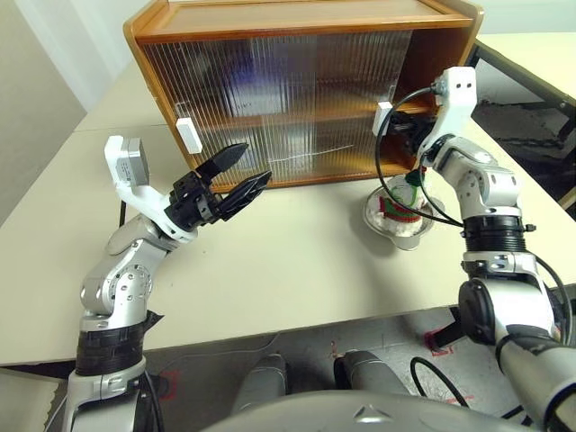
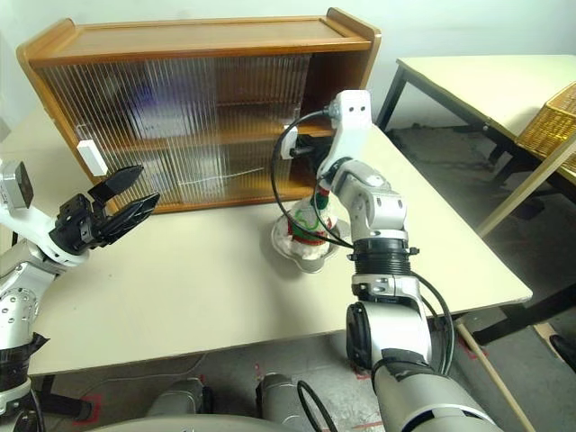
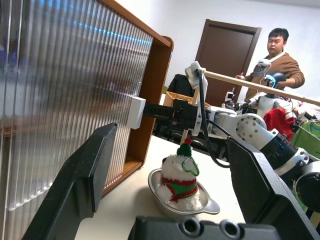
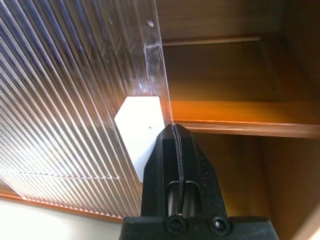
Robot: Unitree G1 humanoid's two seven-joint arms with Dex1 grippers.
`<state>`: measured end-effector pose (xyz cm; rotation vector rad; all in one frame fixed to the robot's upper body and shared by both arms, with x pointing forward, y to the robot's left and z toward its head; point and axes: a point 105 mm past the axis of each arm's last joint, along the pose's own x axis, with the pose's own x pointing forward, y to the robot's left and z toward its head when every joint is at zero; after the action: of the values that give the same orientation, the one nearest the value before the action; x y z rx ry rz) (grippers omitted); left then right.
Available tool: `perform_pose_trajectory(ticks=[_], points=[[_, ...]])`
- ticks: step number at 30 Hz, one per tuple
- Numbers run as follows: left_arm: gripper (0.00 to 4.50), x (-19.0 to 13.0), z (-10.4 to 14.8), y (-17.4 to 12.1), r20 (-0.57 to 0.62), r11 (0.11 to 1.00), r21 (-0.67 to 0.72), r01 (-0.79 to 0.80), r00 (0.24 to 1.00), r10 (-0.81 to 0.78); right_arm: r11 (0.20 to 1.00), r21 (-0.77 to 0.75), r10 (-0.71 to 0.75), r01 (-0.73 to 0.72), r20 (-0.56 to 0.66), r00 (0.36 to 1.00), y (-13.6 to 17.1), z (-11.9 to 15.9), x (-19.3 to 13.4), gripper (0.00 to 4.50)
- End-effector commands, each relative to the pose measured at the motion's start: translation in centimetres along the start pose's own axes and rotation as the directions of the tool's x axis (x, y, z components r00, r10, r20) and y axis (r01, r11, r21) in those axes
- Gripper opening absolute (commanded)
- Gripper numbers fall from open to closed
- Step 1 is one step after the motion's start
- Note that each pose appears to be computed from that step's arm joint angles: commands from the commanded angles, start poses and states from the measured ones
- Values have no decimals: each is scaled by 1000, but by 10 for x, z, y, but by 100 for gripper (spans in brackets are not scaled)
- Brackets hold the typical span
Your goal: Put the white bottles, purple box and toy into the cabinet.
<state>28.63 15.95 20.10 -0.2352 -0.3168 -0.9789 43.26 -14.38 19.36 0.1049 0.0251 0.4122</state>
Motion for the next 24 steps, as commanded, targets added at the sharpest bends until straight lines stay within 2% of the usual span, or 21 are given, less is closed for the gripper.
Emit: perform_pose_trajectory(ticks=[1,24], points=[[450,2,0,-3,-3,1000,11,7,1000,-7,998,21,58,-58,-24,998,21,-5,8,2],[450,-2,2,-5,-1,1000,23,-17,1000,17,966,121,233,-229,-16,972,93,-9,33,2]])
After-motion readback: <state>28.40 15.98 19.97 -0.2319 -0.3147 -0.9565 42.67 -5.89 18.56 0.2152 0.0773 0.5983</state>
